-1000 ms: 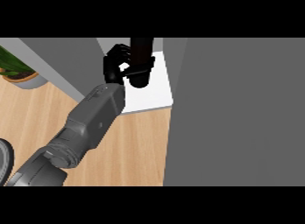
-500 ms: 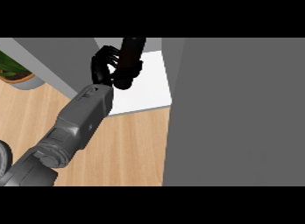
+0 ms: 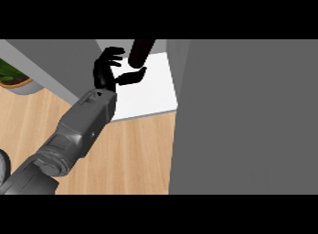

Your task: Pick up the wine, place it into the cabinet and close the cabinet

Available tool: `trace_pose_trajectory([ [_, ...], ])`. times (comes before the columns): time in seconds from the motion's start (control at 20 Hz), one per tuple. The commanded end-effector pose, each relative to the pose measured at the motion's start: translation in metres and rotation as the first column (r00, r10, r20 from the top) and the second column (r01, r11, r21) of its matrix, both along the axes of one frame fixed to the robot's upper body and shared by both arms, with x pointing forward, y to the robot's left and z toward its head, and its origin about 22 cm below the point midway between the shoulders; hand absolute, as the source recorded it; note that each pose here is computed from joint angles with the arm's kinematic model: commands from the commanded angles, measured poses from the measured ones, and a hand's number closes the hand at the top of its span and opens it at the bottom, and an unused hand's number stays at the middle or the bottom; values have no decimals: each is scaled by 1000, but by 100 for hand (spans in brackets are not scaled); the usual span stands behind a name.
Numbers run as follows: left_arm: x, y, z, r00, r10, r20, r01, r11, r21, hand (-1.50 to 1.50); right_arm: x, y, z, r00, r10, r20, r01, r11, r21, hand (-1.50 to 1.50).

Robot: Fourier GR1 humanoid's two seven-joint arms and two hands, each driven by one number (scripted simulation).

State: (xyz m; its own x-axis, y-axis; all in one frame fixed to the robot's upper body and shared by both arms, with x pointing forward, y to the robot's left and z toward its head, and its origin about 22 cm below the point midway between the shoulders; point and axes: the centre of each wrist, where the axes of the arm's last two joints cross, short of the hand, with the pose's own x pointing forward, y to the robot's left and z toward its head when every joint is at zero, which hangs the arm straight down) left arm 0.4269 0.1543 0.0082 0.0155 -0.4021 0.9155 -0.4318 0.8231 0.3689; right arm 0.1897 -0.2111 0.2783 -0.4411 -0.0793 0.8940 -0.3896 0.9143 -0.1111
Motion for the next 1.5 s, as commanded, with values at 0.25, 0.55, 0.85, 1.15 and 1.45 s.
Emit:
trace_pose_trajectory([
  [0.25, -5, 27, -11, 998, 34, -46, -34, 999, -9, -150, -6, 4, -1, 1000, 21, 16, -21, 999, 27, -150],
  [0.55, 1, 40, -1, 999, 13, -36, -13, 1000, 3, -150, -4, 0, -1, 1000, 9, 8, -9, 1000, 11, -150],
  [0.85, 6, 39, 9, 991, -130, -16, 130, 991, 26, -150, -6, 0, 3, 1000, 20, 18, -20, 1000, 6, -150],
  [1.15, 14, 14, 29, 924, -361, 130, 378, 913, -151, -150, -10, 1, -2, 1000, 2, -5, -2, 1000, 12, -150],
  [1.45, 14, 1, 34, 821, -449, 353, 556, 771, -312, -150, -12, -4, 4, 999, -40, -23, 40, 999, 14, -150],
])
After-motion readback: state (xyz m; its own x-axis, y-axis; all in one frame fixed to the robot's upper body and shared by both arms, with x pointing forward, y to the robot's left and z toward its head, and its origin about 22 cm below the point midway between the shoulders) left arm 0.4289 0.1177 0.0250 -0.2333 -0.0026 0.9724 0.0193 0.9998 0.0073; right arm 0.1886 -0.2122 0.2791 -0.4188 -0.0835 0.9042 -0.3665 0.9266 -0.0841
